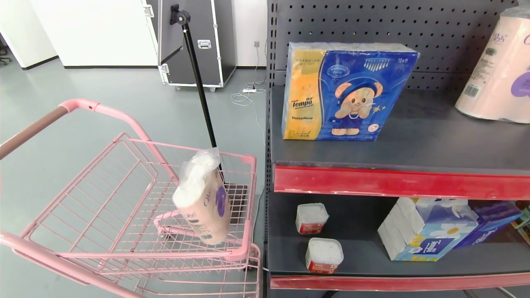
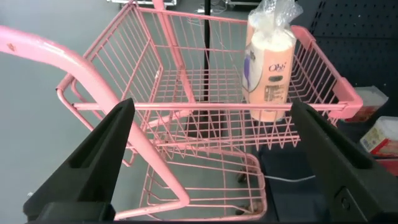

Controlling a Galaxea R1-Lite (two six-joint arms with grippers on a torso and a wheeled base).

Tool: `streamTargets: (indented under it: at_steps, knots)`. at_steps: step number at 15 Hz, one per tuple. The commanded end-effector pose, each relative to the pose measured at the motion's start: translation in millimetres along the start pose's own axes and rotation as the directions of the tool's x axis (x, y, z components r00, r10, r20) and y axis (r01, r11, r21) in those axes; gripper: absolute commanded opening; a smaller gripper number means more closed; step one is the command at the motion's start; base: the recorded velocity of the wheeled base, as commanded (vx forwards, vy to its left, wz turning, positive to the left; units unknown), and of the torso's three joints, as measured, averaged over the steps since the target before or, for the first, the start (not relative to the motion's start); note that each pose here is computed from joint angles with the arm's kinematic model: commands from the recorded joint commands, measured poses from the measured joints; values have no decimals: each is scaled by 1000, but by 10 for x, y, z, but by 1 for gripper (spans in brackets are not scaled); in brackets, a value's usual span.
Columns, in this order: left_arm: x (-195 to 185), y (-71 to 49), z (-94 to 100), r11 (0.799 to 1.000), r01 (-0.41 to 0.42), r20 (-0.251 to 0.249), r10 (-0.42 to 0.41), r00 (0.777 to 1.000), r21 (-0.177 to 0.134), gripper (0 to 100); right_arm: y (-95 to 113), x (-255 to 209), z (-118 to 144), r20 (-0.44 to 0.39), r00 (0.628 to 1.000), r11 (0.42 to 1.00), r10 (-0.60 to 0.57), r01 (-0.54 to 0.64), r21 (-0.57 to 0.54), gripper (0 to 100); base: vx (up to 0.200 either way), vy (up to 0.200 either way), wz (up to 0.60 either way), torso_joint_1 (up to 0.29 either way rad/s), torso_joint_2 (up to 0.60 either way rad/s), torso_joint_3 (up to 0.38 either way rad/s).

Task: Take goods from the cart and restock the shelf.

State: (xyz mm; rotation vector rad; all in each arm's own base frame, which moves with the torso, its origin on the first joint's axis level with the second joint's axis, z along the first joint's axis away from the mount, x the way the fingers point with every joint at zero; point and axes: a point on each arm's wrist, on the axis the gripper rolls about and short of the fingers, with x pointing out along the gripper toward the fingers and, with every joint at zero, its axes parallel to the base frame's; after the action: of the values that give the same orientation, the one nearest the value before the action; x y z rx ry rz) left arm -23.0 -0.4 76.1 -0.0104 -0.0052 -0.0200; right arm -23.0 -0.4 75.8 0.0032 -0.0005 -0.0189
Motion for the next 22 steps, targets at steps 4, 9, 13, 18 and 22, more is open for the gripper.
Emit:
streamTargets:
  at_steps: [4, 9, 13, 18, 22]
  knots:
    - [1, 0, 1, 1000, -2, -1, 2, 1000, 0, 100, 0, 0, 0, 0, 1000, 1000, -1, 1, 0, 100, 0, 0, 0, -94, 367, 273]
    - [1, 6, 3, 1000, -31, 1, 31, 1000, 7, 100, 0, 0, 0, 0, 1000, 1000, -1, 1, 0, 100, 0, 0, 0, -5, 24, 25]
    - [-64, -40, 1145, 984, 145, 146, -129, 981, -105, 100, 0, 0, 0, 0, 1000, 1000, 1, -1, -3, 100, 0, 0, 0, 0, 0, 0]
    - [541, -79, 1056, 939, 330, -257, -343, 904, -94, 100, 0, 0, 0, 0, 1000, 1000, 1, -1, 0, 100, 0, 0, 0, 0, 0, 0]
    - [1230, -75, 1003, 940, 305, -393, -340, 854, -152, 100, 0, 0, 0, 0, 1000, 1000, 2, -2, -2, 100, 0, 0, 0, 0, 0, 0]
